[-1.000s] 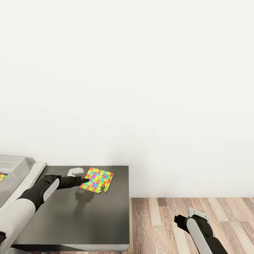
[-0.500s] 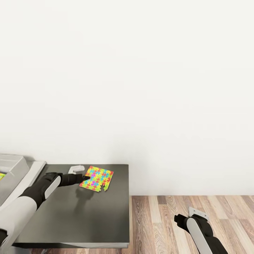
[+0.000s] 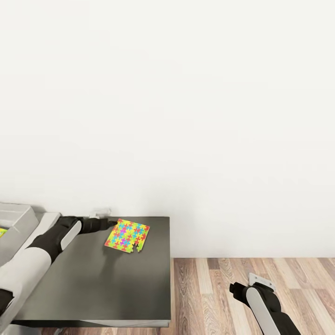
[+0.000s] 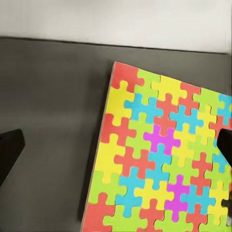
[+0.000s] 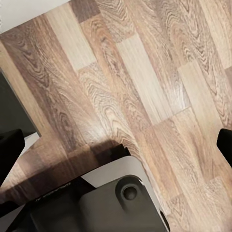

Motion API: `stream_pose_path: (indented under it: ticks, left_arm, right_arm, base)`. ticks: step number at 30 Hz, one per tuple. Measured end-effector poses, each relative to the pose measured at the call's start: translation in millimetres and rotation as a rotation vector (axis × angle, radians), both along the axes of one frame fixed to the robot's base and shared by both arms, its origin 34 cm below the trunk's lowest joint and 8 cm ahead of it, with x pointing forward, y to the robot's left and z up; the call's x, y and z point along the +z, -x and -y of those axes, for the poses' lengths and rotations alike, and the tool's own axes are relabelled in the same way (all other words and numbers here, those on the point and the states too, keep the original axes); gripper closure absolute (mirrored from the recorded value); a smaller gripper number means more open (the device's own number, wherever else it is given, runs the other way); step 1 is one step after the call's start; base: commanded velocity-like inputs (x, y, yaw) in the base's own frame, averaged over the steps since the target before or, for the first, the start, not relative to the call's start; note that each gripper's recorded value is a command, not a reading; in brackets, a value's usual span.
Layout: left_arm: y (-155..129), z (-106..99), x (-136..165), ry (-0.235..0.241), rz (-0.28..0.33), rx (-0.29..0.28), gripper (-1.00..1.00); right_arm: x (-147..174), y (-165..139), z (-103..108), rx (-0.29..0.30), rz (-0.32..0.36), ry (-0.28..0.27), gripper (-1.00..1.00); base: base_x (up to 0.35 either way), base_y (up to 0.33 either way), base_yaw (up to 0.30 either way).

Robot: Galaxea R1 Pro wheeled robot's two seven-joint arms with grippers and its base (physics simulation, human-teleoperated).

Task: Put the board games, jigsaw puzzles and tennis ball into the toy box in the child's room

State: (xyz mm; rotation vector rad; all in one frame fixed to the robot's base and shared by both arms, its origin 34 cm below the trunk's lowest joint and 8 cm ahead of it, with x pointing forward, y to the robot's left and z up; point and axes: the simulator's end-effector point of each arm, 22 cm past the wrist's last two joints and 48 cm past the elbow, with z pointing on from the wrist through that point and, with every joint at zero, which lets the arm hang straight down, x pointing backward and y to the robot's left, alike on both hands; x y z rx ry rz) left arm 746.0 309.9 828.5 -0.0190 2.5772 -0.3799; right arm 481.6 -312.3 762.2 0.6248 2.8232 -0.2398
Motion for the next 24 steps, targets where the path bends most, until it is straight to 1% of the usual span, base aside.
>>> stream_pose_path:
  ticks: [6, 12, 14, 19, 24]
  left_arm:
    - [-10.4, 12.8, 7.9, 0.012, 0.014, -0.008, -1.00]
    - [-15.6, 31.0, 9.6, 0.026, 0.017, -0.016, -1.00]
    - [-16.1, 33.0, 9.0, 0.023, 0.016, -0.014, -1.00]
    - [-17.3, 48.1, 5.4, 0.013, 0.010, -0.010, -1.00]
    - [-16.0, 53.0, 0.9, -0.001, 0.002, -0.002, -1.00]
  right_arm:
    - [0.0, -0.2, 0.0, 0.001, 0.001, -0.001, -1.00]
    - [0.0, -0.4, 0.3, 0.001, 0.001, -0.001, -1.00]
    - [0.0, -0.4, 0.2, 0.001, 0.001, -0.001, -1.00]
    - [0.3, -0.7, 0.3, 0.001, 0.002, -0.001, -1.00]
    - [0.3, -0.7, 0.1, 0.001, 0.002, -0.002, -1.00]
  base:
    - [0.000, 0.000, 0.000]
    - [0.000, 0.000, 0.000]
    - [0.000, 0.000, 0.000]
    - [0.000, 0.000, 0.000]
    - [0.000, 0.000, 0.000]
